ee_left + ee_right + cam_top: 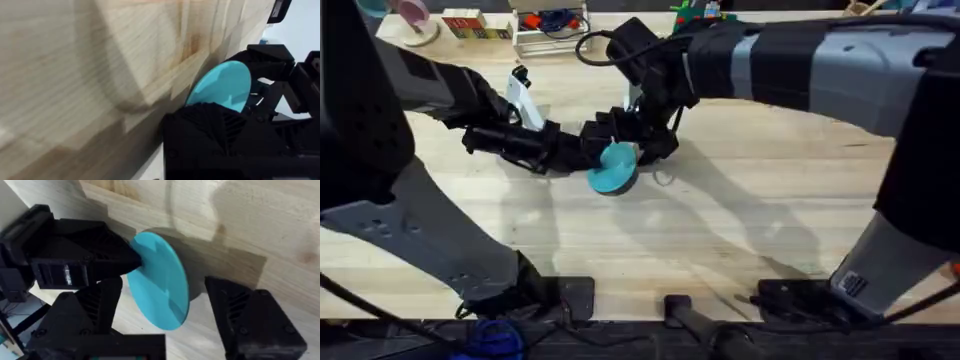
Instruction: Pick up the plates from the table one by one and place each into a slot on the dish rack.
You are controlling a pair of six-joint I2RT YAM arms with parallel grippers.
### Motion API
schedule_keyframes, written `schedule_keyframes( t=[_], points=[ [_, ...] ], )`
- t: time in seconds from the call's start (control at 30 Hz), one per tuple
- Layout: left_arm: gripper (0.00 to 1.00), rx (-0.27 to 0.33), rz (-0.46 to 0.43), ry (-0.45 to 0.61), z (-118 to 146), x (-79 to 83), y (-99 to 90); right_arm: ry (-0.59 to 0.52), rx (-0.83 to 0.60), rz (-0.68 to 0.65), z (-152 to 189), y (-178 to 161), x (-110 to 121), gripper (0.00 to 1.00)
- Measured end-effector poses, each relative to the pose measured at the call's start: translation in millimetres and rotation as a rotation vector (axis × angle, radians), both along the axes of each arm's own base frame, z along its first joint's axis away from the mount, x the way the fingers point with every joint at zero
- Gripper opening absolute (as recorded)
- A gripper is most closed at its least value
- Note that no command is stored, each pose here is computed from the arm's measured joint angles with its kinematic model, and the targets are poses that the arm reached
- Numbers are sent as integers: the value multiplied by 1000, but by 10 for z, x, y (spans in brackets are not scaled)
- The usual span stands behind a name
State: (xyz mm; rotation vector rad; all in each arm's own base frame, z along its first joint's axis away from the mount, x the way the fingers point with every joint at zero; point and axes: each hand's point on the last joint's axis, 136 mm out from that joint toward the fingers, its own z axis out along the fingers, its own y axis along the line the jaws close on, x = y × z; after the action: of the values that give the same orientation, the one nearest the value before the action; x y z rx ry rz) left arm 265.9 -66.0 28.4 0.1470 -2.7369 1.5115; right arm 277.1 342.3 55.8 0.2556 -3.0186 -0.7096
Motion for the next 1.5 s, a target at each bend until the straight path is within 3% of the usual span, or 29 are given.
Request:
schedule_keyframes(
  t=[0.13,0.27,0.43,0.87,1.13,1.3,1.5],
  points=[
    [41,0,0,0,-1,0,0,-1,2,3,0,14,-9,839],
    [41,0,0,0,-1,0,0,3,-8,0,-10,9,-29,415],
    [41,-12,15,-6,29,19,17,7,39,-17,114,13,19,60],
    [41,-29,2,6,56,-28,1,25,34,30,191,-19,-79,32],
    [40,25,-49,27,122,-12,58,39,-25,95,223,-216,-133,32],
    [41,107,-74,-71,402,110,144,1,-147,135,337,-530,-109,32],
    [40,266,-68,-226,840,200,263,-92,-356,206,504,-957,49,33]
  ],
)
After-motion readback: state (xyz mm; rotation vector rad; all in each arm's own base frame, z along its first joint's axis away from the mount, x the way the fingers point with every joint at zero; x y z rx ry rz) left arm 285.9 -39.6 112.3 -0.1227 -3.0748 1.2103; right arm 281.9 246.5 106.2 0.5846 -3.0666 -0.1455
